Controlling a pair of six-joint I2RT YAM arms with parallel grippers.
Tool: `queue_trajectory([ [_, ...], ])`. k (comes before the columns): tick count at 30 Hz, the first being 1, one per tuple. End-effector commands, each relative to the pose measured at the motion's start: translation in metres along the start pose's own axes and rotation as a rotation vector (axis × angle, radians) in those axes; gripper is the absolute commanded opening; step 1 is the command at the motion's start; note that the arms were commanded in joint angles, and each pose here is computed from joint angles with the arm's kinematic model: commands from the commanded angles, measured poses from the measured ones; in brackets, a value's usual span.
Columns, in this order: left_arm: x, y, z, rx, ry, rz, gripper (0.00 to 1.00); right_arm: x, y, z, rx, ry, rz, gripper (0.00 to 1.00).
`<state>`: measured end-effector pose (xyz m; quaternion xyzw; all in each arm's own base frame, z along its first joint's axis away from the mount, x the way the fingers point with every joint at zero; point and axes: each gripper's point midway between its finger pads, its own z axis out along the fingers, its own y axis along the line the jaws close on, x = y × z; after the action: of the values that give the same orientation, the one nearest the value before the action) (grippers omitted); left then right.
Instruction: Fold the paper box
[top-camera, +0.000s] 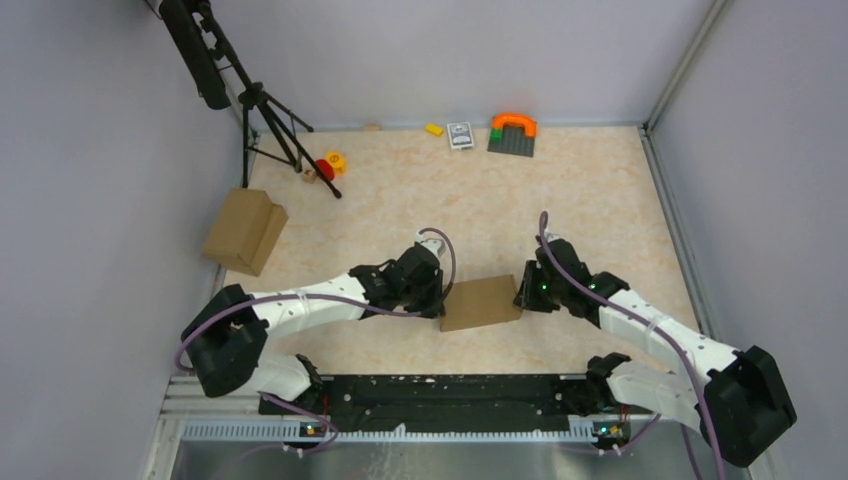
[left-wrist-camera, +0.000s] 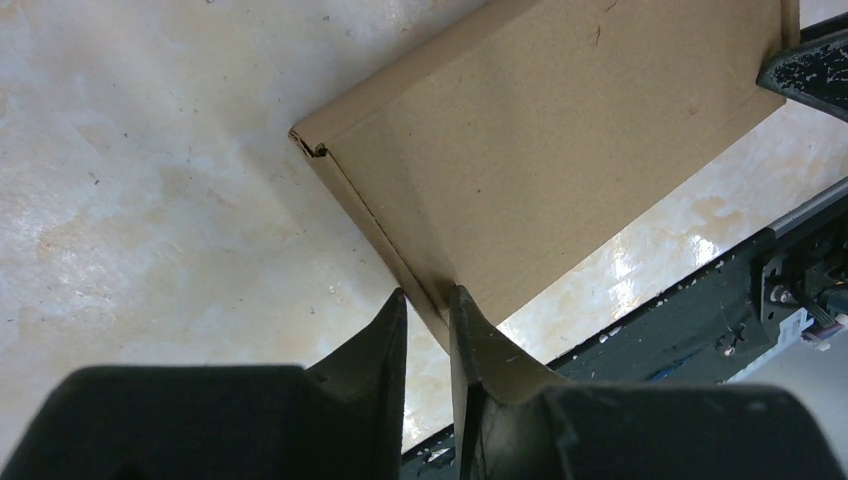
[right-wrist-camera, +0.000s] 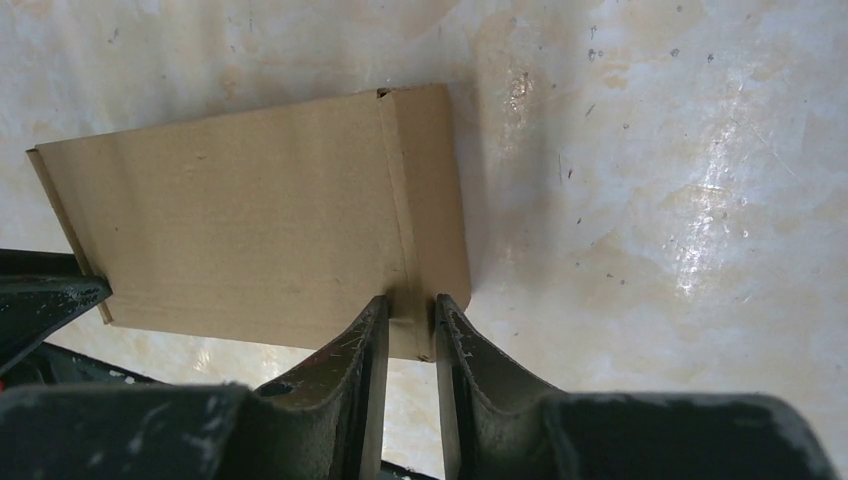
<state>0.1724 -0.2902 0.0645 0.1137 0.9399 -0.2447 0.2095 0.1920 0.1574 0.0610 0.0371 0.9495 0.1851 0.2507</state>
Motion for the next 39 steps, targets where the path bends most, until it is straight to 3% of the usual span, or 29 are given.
queue_trajectory([
  [1,0.007,0.002,0.008,-0.003,0.027,0.004,0.20,0.003,0.003,0.005,-0.030,0.015,-0.004,0.21],
  [5,0.008,0.003,0.008,-0.005,0.028,-0.002,0.22,0.008,0.000,0.007,-0.022,0.027,-0.003,0.24],
  [10,0.002,0.012,-0.005,-0.052,-0.013,-0.006,0.38,0.000,0.002,-0.001,-0.017,0.005,-0.013,0.30],
  [15,0.001,0.014,-0.022,-0.007,-0.074,-0.043,0.47,-0.007,0.001,-0.005,-0.004,-0.027,-0.023,0.35],
  [21,0.001,0.020,-0.033,0.040,-0.133,-0.096,0.50,-0.025,-0.004,-0.010,0.046,-0.089,-0.035,0.37],
  [26,0.002,0.039,-0.040,0.035,-0.174,-0.164,0.54,-0.023,0.002,-0.008,0.027,-0.052,-0.031,0.41],
  [31,0.002,0.049,-0.054,0.041,-0.231,-0.194,0.57,-0.011,0.008,-0.012,-0.030,-0.024,-0.011,0.57],
  [34,0.008,0.037,-0.060,0.109,-0.196,-0.151,0.61,-0.011,0.006,-0.020,-0.028,-0.040,0.012,0.65],
  [39,0.007,0.017,-0.067,0.190,-0.151,-0.110,0.62,0.006,0.010,-0.030,-0.063,-0.005,0.191,0.72],
])
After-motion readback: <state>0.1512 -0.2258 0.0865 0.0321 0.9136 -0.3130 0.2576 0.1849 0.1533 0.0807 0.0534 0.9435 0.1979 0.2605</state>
